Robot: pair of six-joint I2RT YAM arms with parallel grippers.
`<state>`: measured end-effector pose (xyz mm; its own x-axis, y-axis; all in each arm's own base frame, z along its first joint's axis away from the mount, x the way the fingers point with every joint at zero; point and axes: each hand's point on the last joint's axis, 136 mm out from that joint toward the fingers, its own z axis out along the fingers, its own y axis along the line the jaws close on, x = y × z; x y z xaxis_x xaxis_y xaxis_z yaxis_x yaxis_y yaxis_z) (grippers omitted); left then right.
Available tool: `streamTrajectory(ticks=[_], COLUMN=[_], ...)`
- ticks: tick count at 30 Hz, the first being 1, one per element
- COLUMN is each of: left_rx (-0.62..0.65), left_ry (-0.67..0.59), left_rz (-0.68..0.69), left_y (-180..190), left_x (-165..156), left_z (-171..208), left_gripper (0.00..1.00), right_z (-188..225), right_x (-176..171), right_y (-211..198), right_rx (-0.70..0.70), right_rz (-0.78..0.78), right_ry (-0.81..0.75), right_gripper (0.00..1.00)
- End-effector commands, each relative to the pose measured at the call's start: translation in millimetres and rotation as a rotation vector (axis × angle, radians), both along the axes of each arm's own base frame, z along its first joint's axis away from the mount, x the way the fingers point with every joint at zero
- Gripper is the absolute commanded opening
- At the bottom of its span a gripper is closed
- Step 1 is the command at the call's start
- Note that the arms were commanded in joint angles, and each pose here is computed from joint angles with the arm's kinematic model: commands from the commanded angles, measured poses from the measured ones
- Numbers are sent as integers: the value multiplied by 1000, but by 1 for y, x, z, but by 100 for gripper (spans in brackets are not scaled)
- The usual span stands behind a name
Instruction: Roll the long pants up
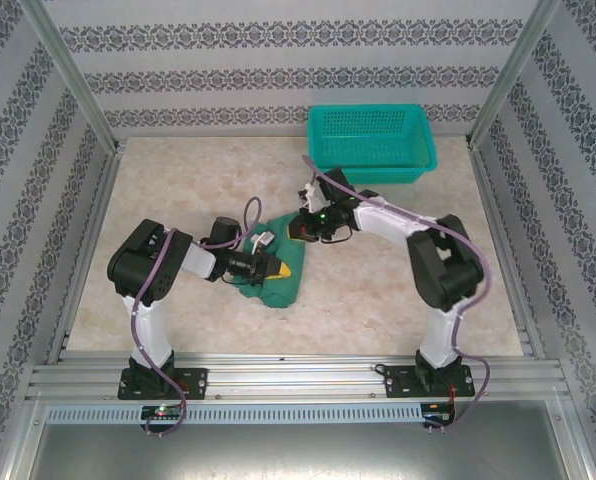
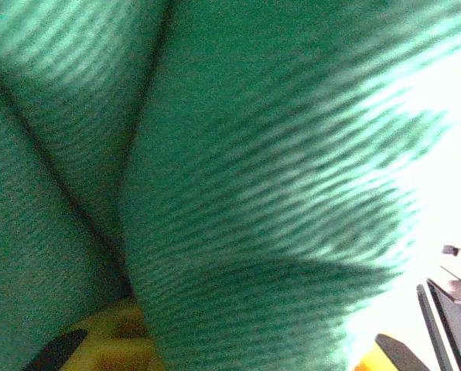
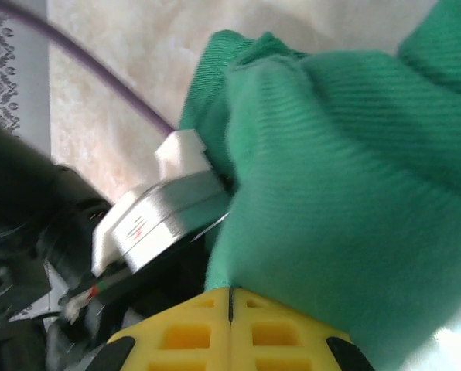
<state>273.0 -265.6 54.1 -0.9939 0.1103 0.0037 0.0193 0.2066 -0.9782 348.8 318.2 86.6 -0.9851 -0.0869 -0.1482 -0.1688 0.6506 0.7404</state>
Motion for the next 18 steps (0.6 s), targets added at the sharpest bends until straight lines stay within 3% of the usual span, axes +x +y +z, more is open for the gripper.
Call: streamTrajectory(ticks=[1,4,6,12,15,18], left_rx=[208,214,220,227,230,232], left_ry=[197,199,194,188,193,188], left_rz=[94,94,91,85,83,82], left_y=[20,21,21,21,21,21], left_x=[-20,-21,-22,-20,-20,-20], left_z=[-73,-73,-72,-72,-75,-74], left_gripper=[0,0,0,0,0,0], right_z=[-74,-107,-103,-27,3,9], right_x=[-22,-33,-30,-1,4,-2], right_y=[11,20,23,-9,-38,-57], right_rx=[-108,-194,-192,-143,-154,-201], right_rz=[30,62,60,-43,-86,-69], right_ry=[211,260,238,19,-57,-76], right_gripper=[0,0,0,2,39,54])
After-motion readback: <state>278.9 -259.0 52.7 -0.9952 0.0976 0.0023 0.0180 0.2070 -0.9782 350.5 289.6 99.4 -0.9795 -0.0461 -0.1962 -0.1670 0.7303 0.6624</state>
